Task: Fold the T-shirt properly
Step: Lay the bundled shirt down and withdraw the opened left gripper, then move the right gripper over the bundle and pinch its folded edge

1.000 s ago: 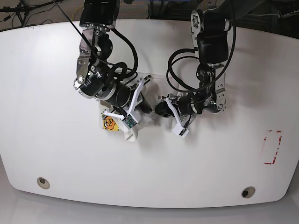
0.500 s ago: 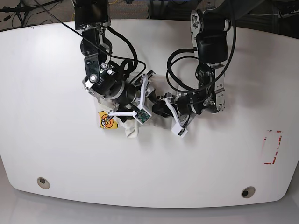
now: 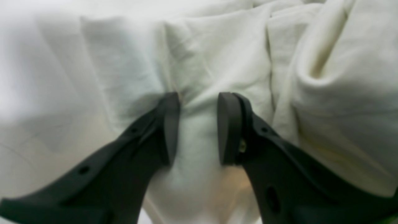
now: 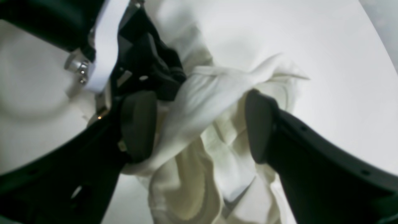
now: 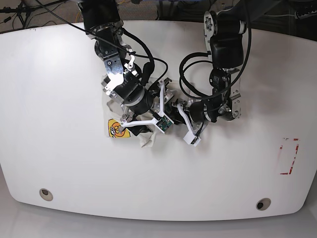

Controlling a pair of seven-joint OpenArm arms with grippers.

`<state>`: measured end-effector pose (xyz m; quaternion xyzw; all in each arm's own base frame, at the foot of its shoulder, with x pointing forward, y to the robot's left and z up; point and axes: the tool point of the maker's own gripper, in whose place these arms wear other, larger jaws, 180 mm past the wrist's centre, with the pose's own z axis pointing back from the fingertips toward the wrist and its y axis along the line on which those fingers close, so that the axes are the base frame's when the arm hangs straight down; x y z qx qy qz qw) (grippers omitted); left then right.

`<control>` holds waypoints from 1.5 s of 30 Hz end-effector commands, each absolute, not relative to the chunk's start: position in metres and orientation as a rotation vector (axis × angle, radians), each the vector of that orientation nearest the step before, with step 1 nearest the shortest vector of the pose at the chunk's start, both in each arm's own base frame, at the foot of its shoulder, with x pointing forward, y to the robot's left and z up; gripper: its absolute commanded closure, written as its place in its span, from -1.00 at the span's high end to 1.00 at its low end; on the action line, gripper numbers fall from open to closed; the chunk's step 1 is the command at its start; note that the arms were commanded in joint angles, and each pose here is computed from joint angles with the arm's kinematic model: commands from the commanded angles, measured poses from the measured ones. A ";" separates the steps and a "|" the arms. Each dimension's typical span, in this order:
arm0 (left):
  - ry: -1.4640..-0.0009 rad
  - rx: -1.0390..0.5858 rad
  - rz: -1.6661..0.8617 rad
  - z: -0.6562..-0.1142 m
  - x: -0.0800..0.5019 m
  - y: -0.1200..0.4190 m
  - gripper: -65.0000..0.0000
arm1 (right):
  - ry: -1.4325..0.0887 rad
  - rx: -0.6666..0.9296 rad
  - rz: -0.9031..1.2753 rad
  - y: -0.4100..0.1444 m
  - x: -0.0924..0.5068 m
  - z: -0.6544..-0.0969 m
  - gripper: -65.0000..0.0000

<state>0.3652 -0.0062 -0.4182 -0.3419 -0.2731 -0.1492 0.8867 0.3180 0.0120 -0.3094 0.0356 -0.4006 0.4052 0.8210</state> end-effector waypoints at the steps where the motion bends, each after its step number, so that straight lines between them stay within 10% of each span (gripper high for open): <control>1: -0.462 -0.636 -0.310 -0.435 0.354 0.010 -0.31 | -0.928 0.164 0.883 0.034 0.316 -0.290 0.35; 17: -0.637 -0.765 -0.190 -0.384 0.397 0.054 0.10 | -0.968 0.154 0.913 0.017 0.316 -0.277 0.35; 29: -0.785 -0.862 -0.073 -0.336 0.417 0.122 0.09 | -1.092 0.470 0.646 -0.012 0.328 -0.241 0.35; 45: -0.927 -0.899 0.008 -0.287 0.425 0.194 0.09 | -1.041 0.500 0.620 -0.013 0.326 -0.258 0.35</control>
